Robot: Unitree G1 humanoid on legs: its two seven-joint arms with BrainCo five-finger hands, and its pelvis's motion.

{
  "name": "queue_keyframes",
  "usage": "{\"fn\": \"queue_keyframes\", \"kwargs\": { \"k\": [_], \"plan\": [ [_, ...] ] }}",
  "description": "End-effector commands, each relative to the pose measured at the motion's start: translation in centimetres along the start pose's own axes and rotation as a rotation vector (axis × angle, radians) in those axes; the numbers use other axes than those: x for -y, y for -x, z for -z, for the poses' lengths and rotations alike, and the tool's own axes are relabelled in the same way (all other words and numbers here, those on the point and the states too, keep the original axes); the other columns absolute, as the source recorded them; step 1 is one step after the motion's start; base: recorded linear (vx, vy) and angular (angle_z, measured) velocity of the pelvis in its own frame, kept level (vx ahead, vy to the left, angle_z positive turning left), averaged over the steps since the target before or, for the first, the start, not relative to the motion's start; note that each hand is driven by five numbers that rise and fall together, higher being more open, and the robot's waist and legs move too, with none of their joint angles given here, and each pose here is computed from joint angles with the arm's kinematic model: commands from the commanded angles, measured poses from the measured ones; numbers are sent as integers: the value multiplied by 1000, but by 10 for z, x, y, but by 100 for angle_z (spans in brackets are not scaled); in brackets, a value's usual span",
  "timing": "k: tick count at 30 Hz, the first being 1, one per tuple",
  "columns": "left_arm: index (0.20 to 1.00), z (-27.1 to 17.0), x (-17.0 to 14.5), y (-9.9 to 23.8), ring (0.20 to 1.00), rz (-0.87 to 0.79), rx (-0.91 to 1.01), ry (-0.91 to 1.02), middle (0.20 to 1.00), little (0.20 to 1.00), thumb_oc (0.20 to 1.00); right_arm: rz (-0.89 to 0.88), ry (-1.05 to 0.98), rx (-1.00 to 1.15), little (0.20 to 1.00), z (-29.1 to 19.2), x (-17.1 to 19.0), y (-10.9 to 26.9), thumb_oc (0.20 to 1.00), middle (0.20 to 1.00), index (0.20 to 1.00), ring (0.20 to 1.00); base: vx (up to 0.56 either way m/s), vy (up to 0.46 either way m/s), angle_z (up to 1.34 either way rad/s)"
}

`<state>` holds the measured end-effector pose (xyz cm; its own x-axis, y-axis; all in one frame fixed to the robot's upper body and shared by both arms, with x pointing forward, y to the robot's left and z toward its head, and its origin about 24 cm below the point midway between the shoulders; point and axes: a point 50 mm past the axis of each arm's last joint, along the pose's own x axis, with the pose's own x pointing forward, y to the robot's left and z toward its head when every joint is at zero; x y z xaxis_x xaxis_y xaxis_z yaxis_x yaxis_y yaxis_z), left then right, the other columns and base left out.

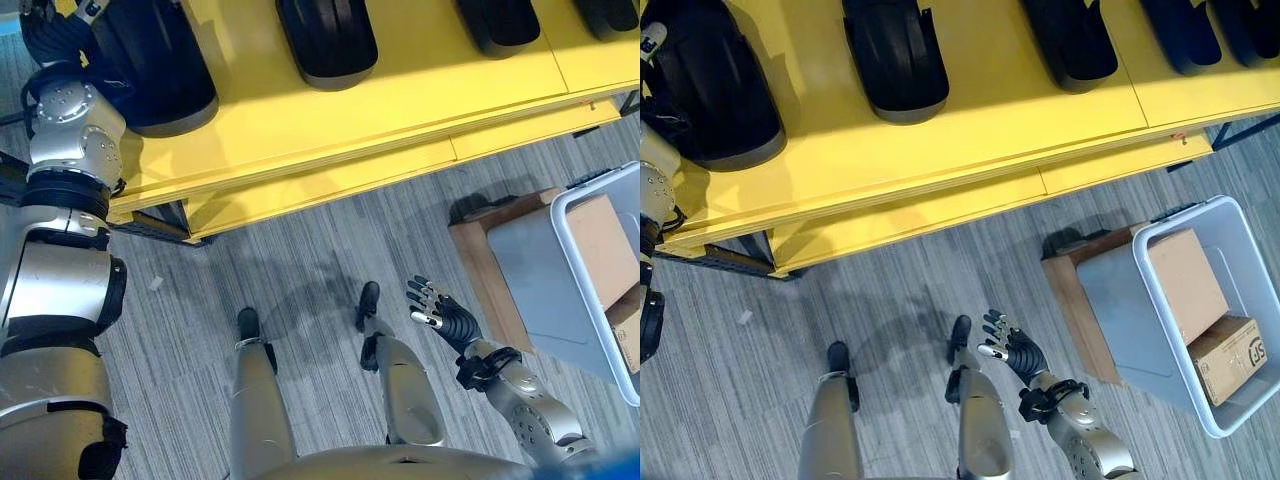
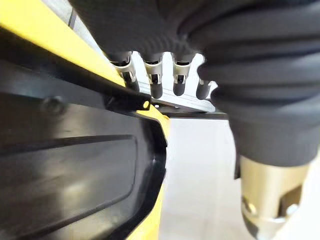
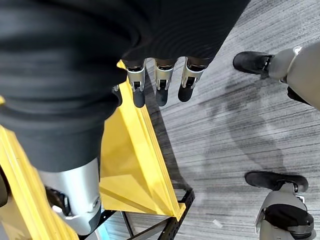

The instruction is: Move parts from the plastic box to the shelf.

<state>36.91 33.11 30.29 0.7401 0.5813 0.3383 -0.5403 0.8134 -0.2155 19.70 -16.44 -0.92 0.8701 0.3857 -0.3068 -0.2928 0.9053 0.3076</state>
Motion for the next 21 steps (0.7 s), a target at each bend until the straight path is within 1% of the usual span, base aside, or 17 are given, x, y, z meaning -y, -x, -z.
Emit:
{"fn": "queue_keyframes", "kwargs": {
  "k": [1, 5, 11, 15, 17, 18, 19, 20, 21],
  "plan": [
    [1000, -41, -15, -9, 1000, -62, 124, 121, 1000, 1000, 1000, 40, 37, 26, 1000, -13, 18, 13, 1000, 1000, 1000, 1000, 0, 0, 0],
    [1000, -39, -20, -8, 1000, -71, 130, 133, 1000, 1000, 1000, 37, 34, 26, 1000, -12, 17, 13, 1000, 1000, 1000, 1000, -1, -5, -1],
    [1000, -40, -17, -5, 1000, -47, 145, 141, 1000, 1000, 1000, 46, 43, 24, 1000, -14, 20, 13, 1000, 1000, 1000, 1000, 0, -4, -1],
    [1000, -51, -16, -6, 1000, -15, 196, 4, 1000, 1000, 1000, 59, 63, 19, 1000, -15, 26, 15, 1000, 1000, 1000, 1000, 0, -3, 1],
    [1000, -67, -12, -5, 1000, 25, 276, -151, 1000, 1000, 1000, 65, 76, 21, 1000, -17, 29, 16, 1000, 1000, 1000, 1000, 0, 0, 0],
    [1000, -67, -11, -5, 1000, 26, 277, -151, 1000, 1000, 1000, 64, 75, 22, 1000, -17, 29, 16, 1000, 1000, 1000, 1000, -10, -2, 4],
    [1000, -71, -10, -4, 1000, 41, 303, -211, 1000, 1000, 1000, 66, 80, 28, 1000, -19, 30, 16, 1000, 1000, 1000, 1000, -7, 1, 3],
    [1000, -79, -2, 2, 1000, 98, 374, -319, 1000, 1000, 1000, 63, 87, 36, 1000, -22, 32, 17, 1000, 1000, 1000, 1000, -7, 1, 5],
    [1000, -79, -2, 2, 1000, 97, 374, -320, 1000, 1000, 1000, 63, 87, 36, 1000, -22, 32, 17, 1000, 1000, 1000, 1000, -9, -11, 4]
  ]
}}
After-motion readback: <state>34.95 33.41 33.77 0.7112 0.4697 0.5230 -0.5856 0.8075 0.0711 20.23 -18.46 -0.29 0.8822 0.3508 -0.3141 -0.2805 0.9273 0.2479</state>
